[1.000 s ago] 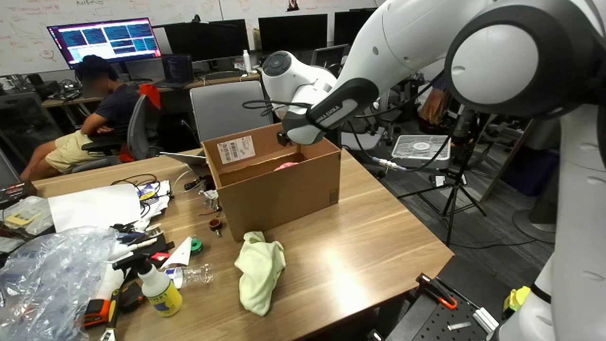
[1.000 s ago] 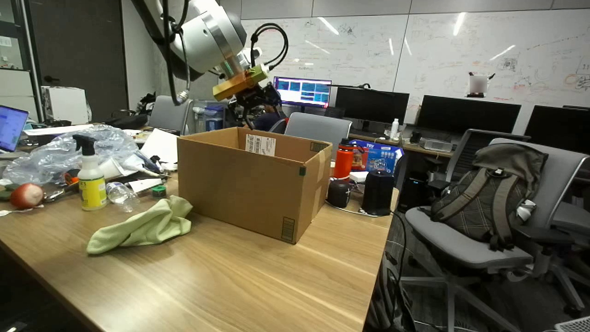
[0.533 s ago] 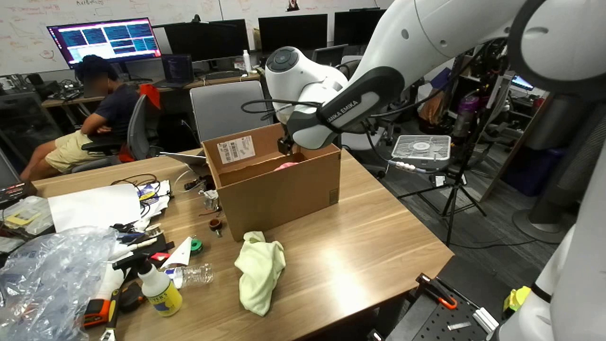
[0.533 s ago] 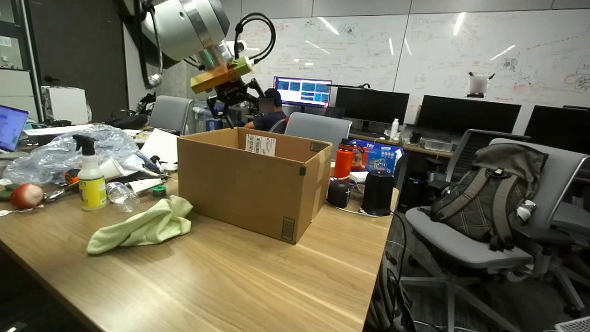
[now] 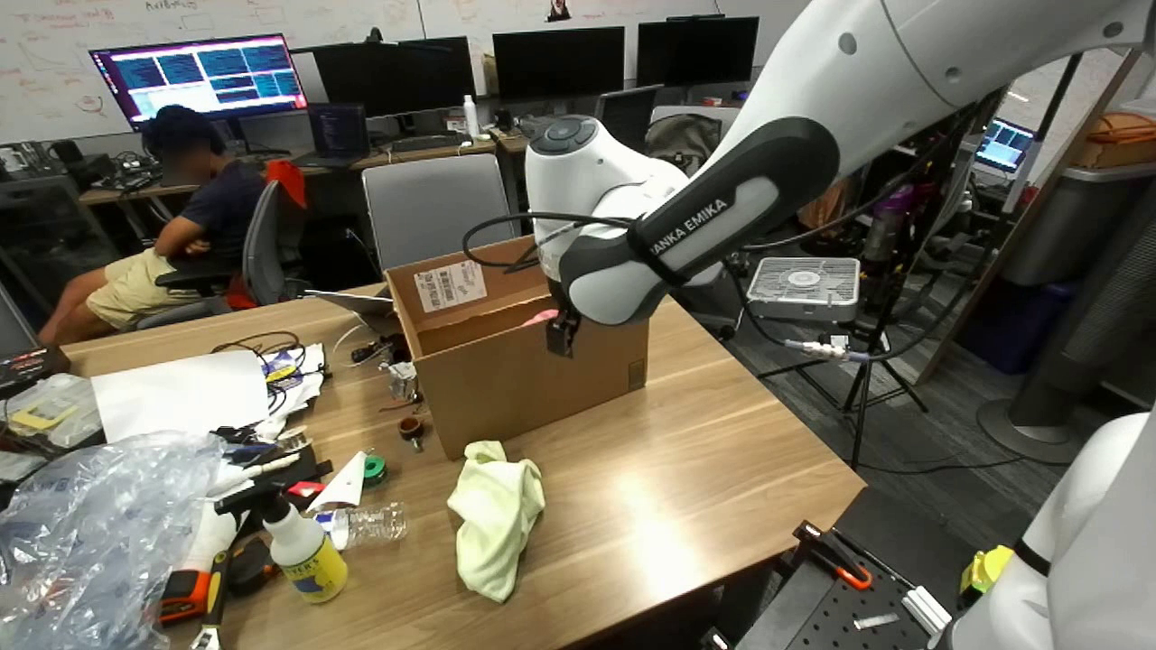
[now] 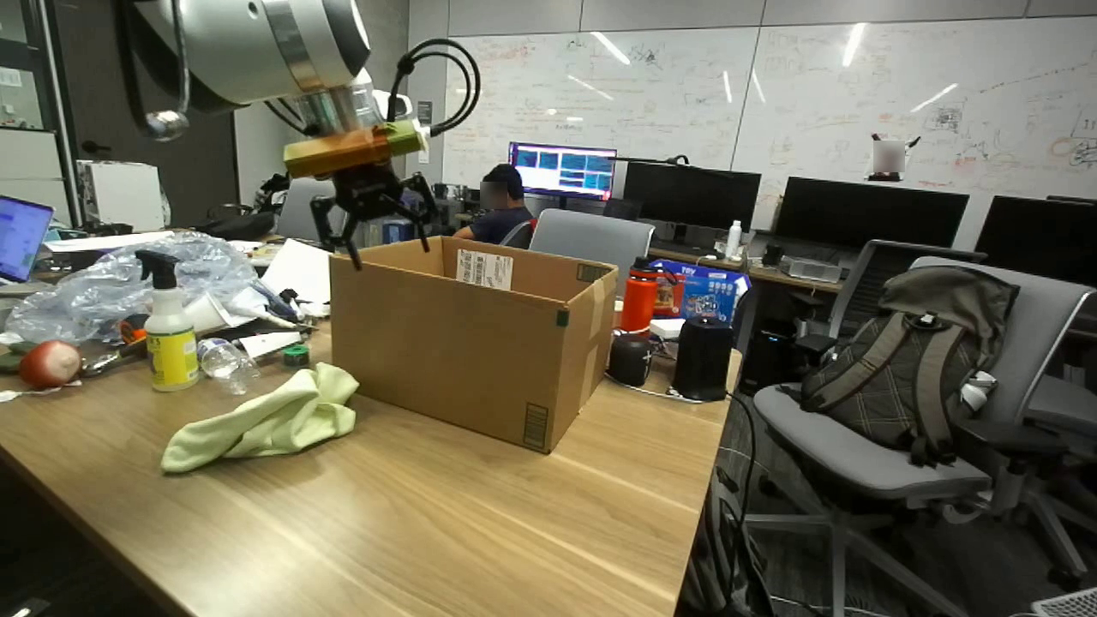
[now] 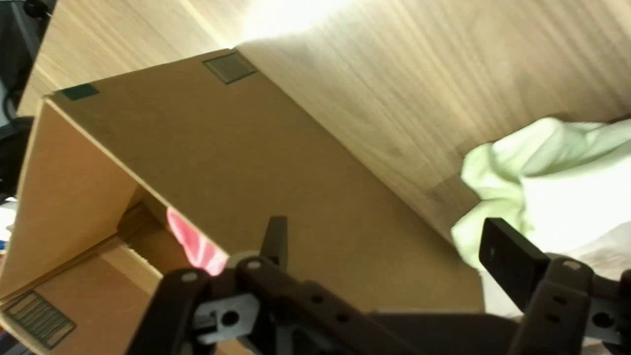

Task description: Pick up the clothes from the table and put them in the box

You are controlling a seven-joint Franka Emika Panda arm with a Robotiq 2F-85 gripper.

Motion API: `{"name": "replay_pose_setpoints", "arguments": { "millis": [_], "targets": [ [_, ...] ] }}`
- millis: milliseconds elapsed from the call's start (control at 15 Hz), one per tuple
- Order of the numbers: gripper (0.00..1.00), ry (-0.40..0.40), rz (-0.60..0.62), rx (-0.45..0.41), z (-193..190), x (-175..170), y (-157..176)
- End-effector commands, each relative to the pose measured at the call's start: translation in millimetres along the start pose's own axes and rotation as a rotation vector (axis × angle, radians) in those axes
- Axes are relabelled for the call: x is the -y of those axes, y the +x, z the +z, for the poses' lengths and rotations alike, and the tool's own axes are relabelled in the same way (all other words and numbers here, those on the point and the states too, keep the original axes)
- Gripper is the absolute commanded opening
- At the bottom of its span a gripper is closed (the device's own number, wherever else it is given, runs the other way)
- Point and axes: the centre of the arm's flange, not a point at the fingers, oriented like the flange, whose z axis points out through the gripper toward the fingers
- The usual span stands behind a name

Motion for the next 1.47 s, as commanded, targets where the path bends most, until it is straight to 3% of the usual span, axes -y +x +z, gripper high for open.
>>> {"name": "replay_pose_setpoints", "arguments": {
  "millis": [0,400,667,1000,1400],
  "targets": [
    [1.00,0.112,-0.133,0.037,-6.3,28.9,-28.1],
    [1.00,0.260,-0.359,0.106,13.8,91.1,-45.8],
    [1.00,0.309,-0.481,0.069,21.4,125.0,-46.2],
    [1.00,0.365,-0.536,0.000,34.5,151.7,-37.2],
    [1.00,0.363,-0.499,-0.026,83.2,157.2,-18.3]
  ]
}}
